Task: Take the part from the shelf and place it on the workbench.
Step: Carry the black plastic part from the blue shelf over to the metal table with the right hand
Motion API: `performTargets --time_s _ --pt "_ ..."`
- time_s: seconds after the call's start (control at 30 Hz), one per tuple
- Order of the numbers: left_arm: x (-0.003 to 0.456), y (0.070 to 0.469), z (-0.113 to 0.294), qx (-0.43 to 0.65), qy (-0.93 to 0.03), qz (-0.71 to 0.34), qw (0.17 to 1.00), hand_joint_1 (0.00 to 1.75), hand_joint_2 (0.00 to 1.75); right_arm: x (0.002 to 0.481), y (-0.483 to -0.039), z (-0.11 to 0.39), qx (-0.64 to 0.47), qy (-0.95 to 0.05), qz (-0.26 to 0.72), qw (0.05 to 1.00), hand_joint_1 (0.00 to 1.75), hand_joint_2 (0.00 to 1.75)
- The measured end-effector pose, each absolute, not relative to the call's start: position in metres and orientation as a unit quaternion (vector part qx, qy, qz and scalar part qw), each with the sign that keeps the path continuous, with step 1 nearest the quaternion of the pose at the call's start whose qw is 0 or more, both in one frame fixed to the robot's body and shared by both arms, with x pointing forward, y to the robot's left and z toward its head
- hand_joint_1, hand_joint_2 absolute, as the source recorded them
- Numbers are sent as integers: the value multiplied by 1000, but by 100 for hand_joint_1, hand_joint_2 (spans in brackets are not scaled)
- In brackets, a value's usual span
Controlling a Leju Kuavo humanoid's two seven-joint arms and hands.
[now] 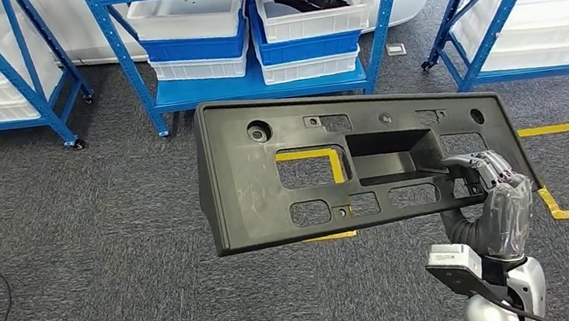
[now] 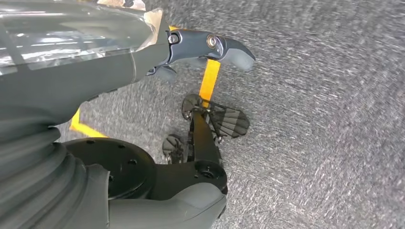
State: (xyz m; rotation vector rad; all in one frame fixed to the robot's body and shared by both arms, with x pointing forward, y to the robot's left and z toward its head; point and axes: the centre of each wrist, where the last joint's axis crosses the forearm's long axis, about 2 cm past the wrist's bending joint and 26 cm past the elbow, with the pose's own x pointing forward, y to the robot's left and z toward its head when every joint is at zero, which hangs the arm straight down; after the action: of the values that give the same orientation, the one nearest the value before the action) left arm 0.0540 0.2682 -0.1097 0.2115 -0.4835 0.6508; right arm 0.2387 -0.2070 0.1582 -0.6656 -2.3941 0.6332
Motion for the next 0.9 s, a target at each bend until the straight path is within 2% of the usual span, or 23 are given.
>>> performTargets --time_s 0.3,0.67,0.9 --pt "53 268 -110 110 -261 308 908 0 175 237 -205 160 -253 -895 229 288 175 175" --pt "55 238 -107 68 -353 253 898 0 175 220 -217 158 -289 -882 215 303 175 175" --pt "48 260 -110 41 -300 282 911 0 175 210 -224 162 -302 -880 207 302 175 175"
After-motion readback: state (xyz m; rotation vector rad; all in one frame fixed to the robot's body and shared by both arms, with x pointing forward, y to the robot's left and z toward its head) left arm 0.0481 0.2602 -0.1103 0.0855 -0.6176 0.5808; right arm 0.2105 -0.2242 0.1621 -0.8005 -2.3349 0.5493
